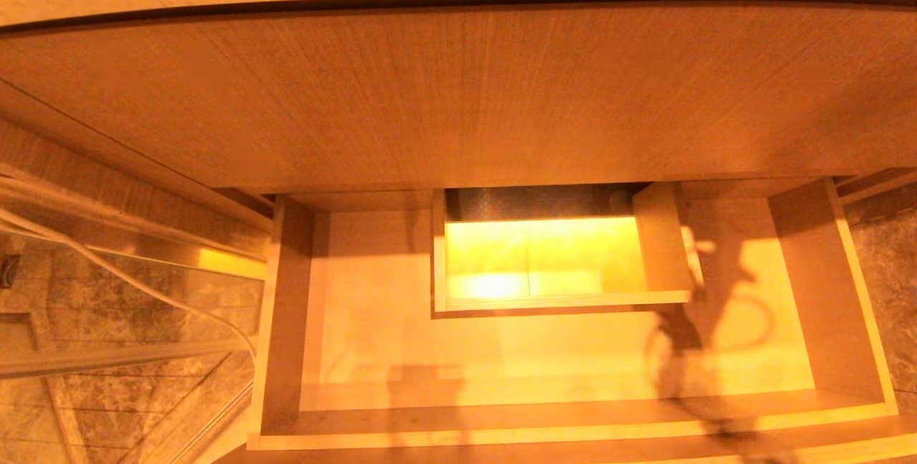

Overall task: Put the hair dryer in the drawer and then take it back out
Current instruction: Place it on the countertop, then close the drawer

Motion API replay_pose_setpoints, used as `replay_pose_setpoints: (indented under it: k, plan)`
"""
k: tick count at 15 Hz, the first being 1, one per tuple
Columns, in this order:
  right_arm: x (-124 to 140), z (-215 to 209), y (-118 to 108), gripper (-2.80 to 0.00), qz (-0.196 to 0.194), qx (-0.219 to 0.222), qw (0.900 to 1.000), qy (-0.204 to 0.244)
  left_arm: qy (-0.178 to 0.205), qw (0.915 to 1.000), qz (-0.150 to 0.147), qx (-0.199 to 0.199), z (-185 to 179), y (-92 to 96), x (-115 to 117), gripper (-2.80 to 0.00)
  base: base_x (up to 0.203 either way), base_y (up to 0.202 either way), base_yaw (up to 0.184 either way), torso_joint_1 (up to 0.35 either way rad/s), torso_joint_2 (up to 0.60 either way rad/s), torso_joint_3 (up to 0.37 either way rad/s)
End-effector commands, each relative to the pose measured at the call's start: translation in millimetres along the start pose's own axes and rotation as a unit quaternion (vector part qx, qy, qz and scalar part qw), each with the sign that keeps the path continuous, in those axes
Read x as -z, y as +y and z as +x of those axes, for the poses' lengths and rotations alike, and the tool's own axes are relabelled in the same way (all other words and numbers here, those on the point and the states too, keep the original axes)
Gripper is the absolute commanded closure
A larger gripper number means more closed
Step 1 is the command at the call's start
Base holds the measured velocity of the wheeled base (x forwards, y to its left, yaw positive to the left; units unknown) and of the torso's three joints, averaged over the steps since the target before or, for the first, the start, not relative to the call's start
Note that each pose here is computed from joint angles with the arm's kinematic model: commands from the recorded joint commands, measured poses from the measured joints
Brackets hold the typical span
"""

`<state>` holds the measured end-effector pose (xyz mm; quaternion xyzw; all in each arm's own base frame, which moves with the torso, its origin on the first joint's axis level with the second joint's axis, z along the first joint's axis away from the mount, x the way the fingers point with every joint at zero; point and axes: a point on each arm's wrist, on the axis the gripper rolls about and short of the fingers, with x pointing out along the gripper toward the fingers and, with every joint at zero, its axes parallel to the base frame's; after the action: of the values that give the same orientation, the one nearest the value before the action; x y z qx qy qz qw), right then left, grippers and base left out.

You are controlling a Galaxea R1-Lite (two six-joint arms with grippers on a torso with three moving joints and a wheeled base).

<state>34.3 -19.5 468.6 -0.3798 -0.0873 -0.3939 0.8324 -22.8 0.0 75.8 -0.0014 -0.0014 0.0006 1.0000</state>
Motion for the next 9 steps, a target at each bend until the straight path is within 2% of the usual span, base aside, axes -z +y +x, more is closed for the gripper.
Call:
replay_pose_setpoints:
  k: [1,2,3,5,8,9]
  plan:
    - [25.3,-57.3,-3.5,0.00,-0.034,-0.047,0.997,0.051,0.000,1.0000,0.000,0.000,0.0,0.0,0.0,0.00,0.000,0.000,0.000,0.000,0.00,0.000]
    - [42.7,-70.5,9.5,0.00,-0.063,-0.101,0.988,0.100,0.000,1.0000,0.000,0.000,0.0,0.0,0.0,0.00,0.000,0.000,0.000,0.000,0.00,0.000]
    - [58.4,-78.7,23.2,0.00,-0.087,-0.152,0.974,0.144,0.000,1.0000,0.000,0.000,0.0,0.0,0.0,0.00,0.000,0.000,0.000,0.000,0.00,0.000]
    - [85.3,-86.9,49.8,0.00,-0.131,-0.248,0.932,0.228,0.000,1.0000,0.000,0.000,0.0,0.0,0.0,0.00,0.000,0.000,0.000,0.000,0.00,0.000]
    - [104.8,-67.3,82.6,0.00,-0.176,-0.345,0.866,0.317,0.000,1.0000,0.000,0.000,0.0,0.0,0.0,0.00,0.000,0.000,0.000,0.000,0.00,0.000]
    - [110.6,-60.0,93.1,0.00,-0.185,-0.373,0.840,0.347,0.000,1.0000,0.000,0.000,0.0,0.0,0.0,0.00,0.000,0.000,0.000,0.000,0.00,0.000]
